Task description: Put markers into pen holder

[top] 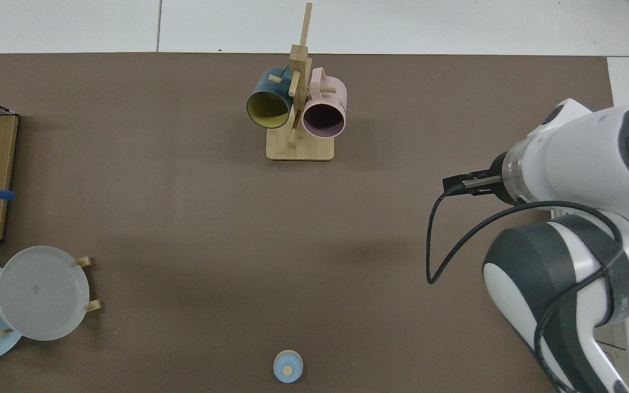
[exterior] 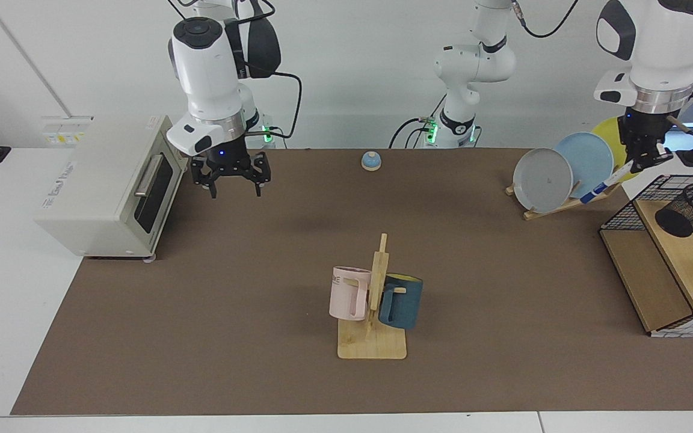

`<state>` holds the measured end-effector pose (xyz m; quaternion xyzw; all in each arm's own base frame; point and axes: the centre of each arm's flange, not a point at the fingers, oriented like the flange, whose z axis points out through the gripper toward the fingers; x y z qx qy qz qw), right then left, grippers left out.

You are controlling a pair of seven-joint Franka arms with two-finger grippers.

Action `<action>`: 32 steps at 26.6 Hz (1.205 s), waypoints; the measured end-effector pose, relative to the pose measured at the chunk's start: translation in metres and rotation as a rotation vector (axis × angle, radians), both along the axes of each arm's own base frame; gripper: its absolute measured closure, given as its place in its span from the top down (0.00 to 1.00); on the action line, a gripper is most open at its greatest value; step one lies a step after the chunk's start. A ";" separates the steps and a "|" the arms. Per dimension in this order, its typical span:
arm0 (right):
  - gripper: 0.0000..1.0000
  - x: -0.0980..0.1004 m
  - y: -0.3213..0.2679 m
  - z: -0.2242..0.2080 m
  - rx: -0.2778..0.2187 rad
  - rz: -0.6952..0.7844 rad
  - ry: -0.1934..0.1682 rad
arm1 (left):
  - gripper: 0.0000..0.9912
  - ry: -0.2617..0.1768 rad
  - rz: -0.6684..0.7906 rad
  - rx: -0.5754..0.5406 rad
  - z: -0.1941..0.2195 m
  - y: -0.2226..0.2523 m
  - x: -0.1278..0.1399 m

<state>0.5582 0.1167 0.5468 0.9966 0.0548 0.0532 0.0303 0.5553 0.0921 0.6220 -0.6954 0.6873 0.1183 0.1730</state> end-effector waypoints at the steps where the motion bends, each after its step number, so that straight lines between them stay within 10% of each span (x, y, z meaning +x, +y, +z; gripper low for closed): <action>1: 1.00 0.002 -0.008 0.001 -0.005 0.018 0.000 | 0.17 0.002 -0.005 0.027 0.002 0.005 0.001; 11: 1.00 0.002 -0.052 0.017 -0.026 0.074 0.066 | 0.17 -0.063 -0.146 0.224 0.025 0.058 0.027; 19: 1.00 -0.011 -0.083 0.055 -0.005 0.004 0.165 | 0.17 -0.051 -0.164 0.268 0.031 0.107 0.023; 32: 1.00 -0.018 -0.094 0.056 0.012 -0.021 0.212 | 0.17 0.007 -0.221 0.309 0.026 0.141 0.023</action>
